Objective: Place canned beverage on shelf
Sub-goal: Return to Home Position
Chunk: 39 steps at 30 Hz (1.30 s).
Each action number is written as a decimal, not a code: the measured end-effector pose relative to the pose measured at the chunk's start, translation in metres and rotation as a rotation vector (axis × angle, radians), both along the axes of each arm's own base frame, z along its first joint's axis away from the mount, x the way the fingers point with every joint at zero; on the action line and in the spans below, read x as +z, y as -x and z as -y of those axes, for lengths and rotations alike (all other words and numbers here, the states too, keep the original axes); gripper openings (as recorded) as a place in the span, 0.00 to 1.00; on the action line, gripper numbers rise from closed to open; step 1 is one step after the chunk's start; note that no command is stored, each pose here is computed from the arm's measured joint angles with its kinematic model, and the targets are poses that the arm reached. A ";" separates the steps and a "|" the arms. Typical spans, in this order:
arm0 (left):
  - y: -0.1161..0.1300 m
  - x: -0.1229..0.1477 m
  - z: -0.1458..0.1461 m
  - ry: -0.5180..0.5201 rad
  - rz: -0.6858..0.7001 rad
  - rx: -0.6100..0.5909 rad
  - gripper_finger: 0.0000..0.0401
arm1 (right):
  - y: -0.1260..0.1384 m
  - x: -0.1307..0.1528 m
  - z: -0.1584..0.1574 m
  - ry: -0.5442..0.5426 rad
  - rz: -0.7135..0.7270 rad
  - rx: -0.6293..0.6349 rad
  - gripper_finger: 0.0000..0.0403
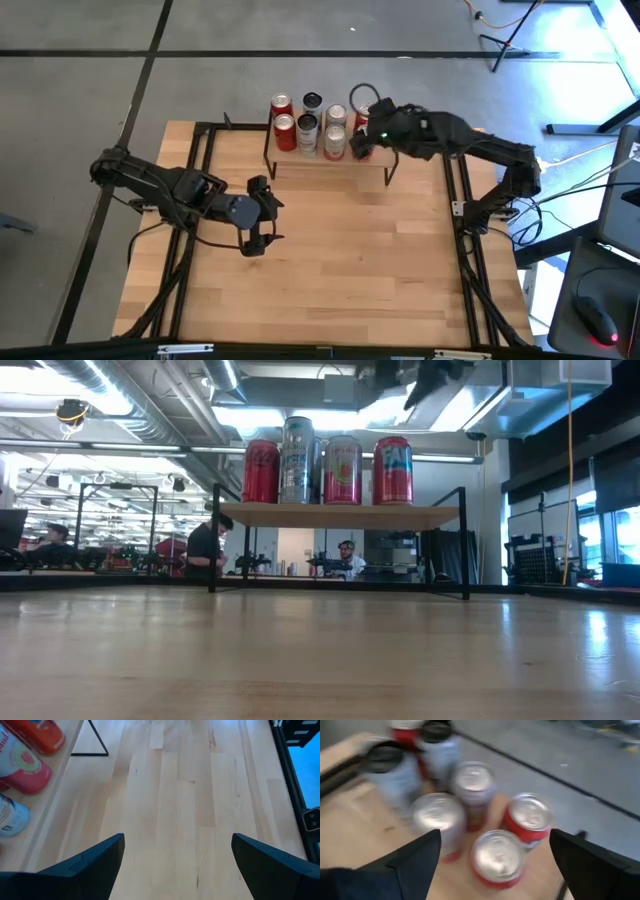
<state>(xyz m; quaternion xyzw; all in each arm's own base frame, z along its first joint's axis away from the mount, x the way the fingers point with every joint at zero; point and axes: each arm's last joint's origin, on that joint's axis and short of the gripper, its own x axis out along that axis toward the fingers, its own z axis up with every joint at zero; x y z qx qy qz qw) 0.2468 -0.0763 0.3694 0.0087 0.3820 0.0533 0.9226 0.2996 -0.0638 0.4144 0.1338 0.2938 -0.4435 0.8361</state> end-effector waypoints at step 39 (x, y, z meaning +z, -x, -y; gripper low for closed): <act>0.127 -0.052 -0.051 -0.029 0.351 -0.011 0.05 | 0.084 -0.098 -0.086 -0.240 0.749 0.734 0.10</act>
